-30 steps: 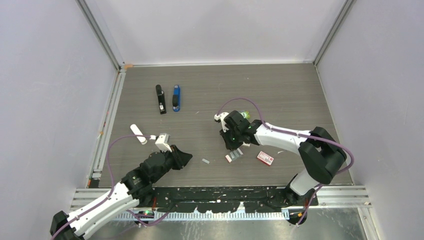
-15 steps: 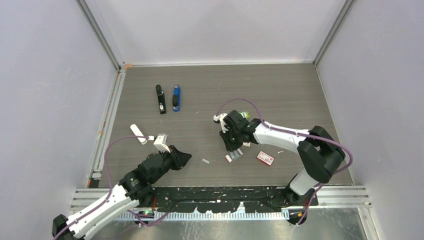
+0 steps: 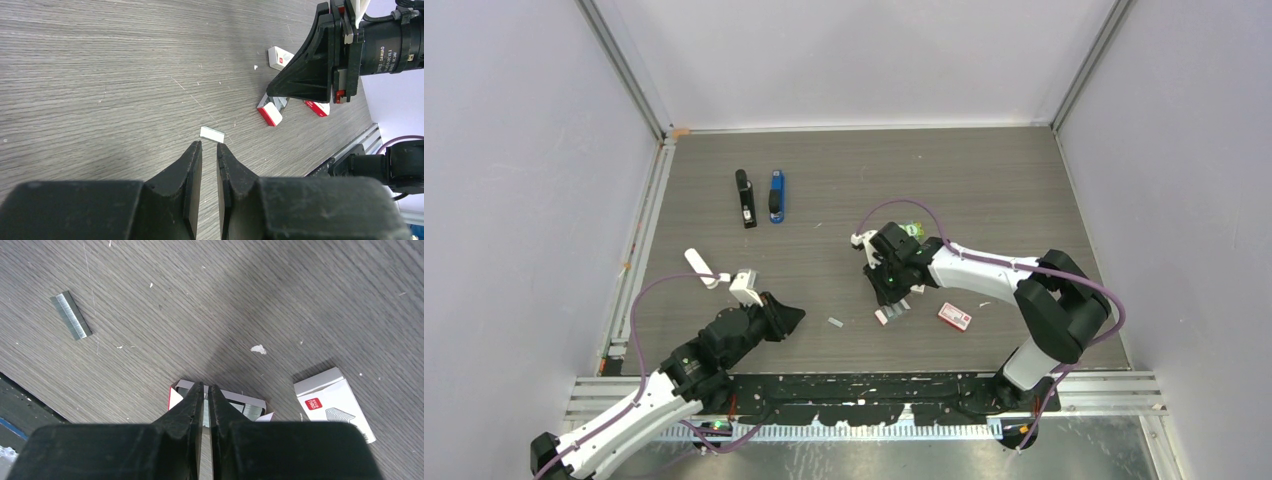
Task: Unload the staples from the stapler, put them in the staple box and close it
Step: Adjust the staple in the staple box.
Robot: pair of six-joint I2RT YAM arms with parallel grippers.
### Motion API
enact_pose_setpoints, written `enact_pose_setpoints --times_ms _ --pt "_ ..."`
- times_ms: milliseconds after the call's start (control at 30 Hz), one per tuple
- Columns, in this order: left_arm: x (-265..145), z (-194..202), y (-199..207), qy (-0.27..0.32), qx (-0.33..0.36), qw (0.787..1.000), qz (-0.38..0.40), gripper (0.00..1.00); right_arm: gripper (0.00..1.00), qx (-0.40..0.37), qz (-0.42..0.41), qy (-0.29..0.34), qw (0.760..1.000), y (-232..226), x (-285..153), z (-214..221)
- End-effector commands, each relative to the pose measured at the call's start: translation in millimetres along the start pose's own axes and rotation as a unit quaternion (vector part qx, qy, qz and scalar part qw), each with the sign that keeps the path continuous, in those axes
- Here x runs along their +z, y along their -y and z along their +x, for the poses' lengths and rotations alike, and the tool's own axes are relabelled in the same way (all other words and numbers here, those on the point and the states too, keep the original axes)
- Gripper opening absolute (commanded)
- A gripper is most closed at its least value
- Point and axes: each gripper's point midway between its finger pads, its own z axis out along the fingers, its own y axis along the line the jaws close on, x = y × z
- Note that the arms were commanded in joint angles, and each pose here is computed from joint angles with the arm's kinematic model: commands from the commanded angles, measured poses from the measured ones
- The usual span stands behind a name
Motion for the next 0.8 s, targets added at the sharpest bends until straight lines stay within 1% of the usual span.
enact_pose_setpoints --times_ms 0,433,600,767 --pt "0 -4 1 0.011 -0.001 1.0 -0.001 0.19 0.13 -0.004 -0.012 0.017 1.0 -8 -7 -15" --pt "0 -4 -1 0.011 0.0 1.0 -0.004 0.19 0.13 -0.011 -0.021 0.02 1.0 -11 -14 -12" --pt "0 -4 -1 0.012 0.0 1.0 -0.002 0.19 0.13 -0.022 -0.02 0.051 0.998 -10 -26 -21" --pt "1 -4 4 0.011 -0.001 1.0 0.01 0.2 0.13 -0.026 -0.022 0.049 0.998 -5 -27 -20"
